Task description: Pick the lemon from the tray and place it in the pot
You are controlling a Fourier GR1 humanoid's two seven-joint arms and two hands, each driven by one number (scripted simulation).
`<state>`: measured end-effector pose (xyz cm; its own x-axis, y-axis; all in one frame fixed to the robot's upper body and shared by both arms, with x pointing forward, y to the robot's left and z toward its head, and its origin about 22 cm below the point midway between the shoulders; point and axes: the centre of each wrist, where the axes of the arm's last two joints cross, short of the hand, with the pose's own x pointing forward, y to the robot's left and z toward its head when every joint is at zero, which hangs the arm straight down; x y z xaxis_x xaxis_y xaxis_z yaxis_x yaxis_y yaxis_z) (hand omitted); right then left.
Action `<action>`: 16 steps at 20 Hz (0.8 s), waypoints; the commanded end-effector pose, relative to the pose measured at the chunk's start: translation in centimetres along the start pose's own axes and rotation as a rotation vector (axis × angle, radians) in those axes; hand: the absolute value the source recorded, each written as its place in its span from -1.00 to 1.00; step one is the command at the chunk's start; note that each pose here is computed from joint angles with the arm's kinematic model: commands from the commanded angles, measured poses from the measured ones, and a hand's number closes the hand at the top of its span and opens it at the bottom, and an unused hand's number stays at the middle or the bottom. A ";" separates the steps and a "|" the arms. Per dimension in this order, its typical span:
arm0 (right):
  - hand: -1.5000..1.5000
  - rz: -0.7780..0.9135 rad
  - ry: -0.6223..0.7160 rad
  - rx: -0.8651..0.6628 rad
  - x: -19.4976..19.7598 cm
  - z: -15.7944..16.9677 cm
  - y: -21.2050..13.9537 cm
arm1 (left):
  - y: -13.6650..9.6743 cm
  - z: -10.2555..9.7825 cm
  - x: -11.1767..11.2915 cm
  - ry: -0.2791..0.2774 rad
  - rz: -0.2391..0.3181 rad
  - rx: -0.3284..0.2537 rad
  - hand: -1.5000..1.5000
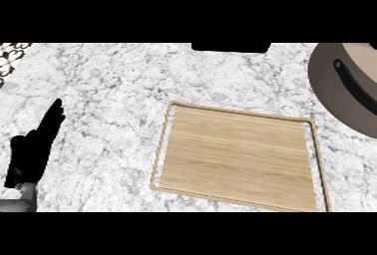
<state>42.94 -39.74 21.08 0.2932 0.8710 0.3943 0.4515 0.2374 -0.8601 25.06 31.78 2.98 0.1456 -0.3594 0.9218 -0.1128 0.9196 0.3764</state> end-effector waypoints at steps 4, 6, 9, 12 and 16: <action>1.00 0.078 0.026 0.051 -3.0 0.1 0.8 | -0.8 -0.7 0.8 -0.024 -0.003 -0.012 0.00; 1.00 -0.021 0.068 0.051 -3.0 0.3 1.4 | -0.7 0.3 0.0 -0.026 0.000 -0.037 0.00; -1.00 -0.099 0.102 0.100 -3.5 0.3 1.6 | -1.5 -0.8 0.7 -0.018 -0.011 -0.027 0.00; -1.00 -0.175 0.102 0.111 -5.5 0.5 0.8 | -1.1 -0.2 0.0 -0.021 -0.003 -0.022 0.00; -1.00 -0.203 0.068 0.091 -4.8 1.2 3.0 | -1.5 -0.9 0.9 -0.038 0.014 -0.028 0.00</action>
<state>41.71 -43.08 17.08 0.2918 0.7821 0.5507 0.4173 0.4140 -0.8090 25.92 30.68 3.09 0.1150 -0.3572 0.9269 -0.0908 0.9254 0.3679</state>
